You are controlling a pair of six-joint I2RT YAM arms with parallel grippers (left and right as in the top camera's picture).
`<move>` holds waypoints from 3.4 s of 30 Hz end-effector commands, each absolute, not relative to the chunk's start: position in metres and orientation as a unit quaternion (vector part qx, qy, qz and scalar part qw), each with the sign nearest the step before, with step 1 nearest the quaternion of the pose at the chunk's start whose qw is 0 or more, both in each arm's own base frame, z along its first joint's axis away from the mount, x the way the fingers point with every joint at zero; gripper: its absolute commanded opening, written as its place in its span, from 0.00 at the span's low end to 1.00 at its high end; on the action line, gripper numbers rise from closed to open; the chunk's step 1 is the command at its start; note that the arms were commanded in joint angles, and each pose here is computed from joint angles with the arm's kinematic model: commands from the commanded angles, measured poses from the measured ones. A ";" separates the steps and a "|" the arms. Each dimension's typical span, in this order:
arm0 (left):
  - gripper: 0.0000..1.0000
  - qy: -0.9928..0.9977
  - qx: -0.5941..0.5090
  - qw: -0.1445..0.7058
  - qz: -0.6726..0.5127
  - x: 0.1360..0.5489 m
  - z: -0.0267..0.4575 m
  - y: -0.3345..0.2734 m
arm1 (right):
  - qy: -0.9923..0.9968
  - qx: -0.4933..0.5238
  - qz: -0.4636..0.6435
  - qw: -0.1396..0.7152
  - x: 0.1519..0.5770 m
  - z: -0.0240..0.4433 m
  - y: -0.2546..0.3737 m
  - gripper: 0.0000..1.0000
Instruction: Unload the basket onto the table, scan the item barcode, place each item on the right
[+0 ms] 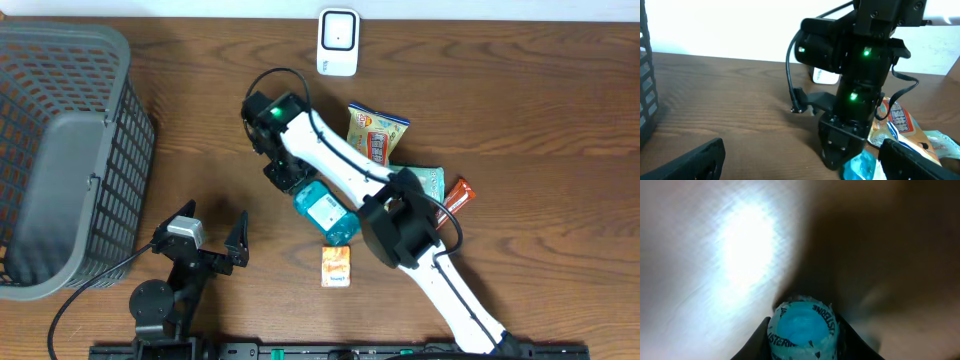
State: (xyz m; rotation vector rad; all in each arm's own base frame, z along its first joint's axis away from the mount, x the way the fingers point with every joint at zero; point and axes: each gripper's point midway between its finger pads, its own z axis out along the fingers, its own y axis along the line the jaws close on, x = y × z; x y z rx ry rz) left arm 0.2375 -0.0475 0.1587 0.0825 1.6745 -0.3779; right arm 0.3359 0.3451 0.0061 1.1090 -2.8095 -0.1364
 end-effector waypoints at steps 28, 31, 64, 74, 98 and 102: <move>0.98 0.752 0.037 0.634 -0.174 0.237 0.141 -0.050 | -0.970 0.188 -0.122 -0.090 0.440 0.081 0.317 0.49; 0.98 0.752 0.037 0.634 -0.174 0.237 0.141 -0.050 | -0.974 0.203 -0.051 -0.085 0.420 0.083 0.313 0.57; 0.98 0.752 0.036 0.634 -0.174 0.237 0.141 -0.050 | -0.923 0.301 0.226 -0.079 0.331 -0.017 0.304 0.55; 0.98 0.752 0.036 0.634 -0.174 0.237 0.141 -0.050 | -0.935 0.312 0.165 -0.044 0.319 -0.027 0.317 0.39; 0.98 0.752 0.036 0.634 -0.174 0.237 0.141 -0.050 | -0.971 -0.236 -0.049 -0.005 0.358 0.007 0.350 0.38; 0.98 0.752 0.037 0.634 -0.174 0.237 0.141 -0.050 | -0.954 -0.292 -0.066 0.015 0.355 0.007 0.358 0.44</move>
